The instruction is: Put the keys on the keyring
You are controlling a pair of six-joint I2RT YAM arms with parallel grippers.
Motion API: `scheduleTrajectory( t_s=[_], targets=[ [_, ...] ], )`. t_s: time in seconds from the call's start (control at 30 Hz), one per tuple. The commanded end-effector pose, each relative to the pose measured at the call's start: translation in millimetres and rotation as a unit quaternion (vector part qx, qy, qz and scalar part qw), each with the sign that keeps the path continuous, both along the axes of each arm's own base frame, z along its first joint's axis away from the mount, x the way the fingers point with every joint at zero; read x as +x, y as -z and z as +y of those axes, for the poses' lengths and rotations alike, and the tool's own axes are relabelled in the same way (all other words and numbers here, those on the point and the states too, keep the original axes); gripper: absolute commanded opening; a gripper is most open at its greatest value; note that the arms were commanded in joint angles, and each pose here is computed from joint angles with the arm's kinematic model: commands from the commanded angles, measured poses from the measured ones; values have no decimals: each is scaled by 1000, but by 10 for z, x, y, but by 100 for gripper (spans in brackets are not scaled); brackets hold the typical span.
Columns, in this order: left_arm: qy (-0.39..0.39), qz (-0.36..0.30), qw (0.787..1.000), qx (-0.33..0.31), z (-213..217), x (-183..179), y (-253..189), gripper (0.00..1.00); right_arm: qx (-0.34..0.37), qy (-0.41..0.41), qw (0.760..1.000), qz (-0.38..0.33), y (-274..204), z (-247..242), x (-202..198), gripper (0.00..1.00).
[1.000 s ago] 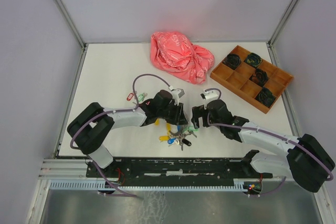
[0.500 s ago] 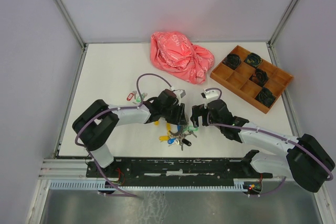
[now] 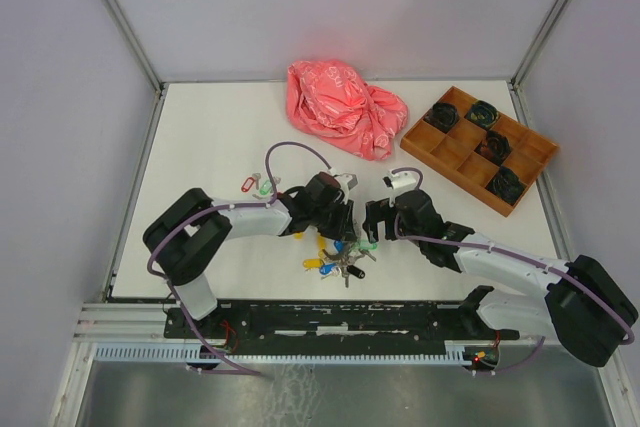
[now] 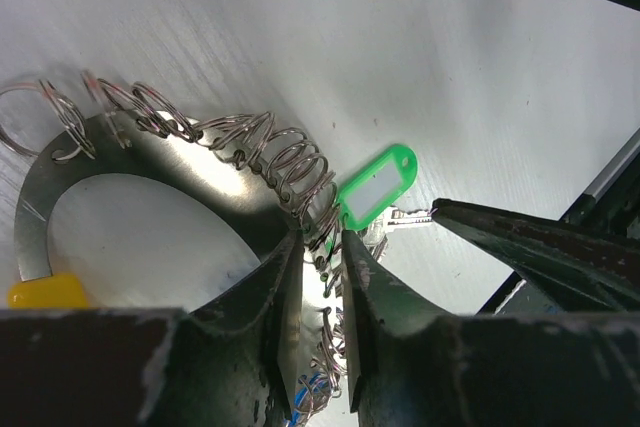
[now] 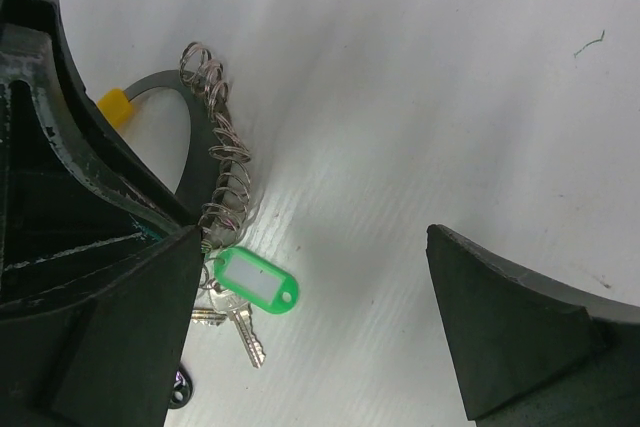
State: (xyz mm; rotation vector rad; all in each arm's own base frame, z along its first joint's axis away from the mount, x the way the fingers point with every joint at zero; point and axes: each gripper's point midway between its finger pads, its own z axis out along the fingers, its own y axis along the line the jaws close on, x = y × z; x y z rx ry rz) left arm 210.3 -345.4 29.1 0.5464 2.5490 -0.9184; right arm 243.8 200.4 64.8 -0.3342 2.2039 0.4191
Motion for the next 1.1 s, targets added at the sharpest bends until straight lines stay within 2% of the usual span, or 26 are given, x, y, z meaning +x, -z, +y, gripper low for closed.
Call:
scheduleTrajectory(
  t_s=[0.0,0.17,0.43,0.63,0.8,0.97,1.07],
  targets=[
    [2,-5,1000,2,-42,3,-62,27,19,6,1000,-15,-75,36,59,100],
    [5,-9,1000,15,-4,-26,-48,24,20,5,1000,-15,-77,36,55,100],
    [16,-24,999,21,1,-55,-95,33,25,-2,1000,-17,-111,56,41,100],
    [21,-37,998,54,43,-86,-30,33,27,-6,999,-15,-113,70,32,100],
    [30,-60,996,61,78,-61,-55,21,36,-12,999,-21,-172,93,26,100],
    [64,-106,991,54,70,-9,-164,4,55,-15,997,-47,-360,104,37,100],
    [94,-138,985,39,46,-2,-252,3,64,-18,995,-72,-498,94,47,100]
  ],
)
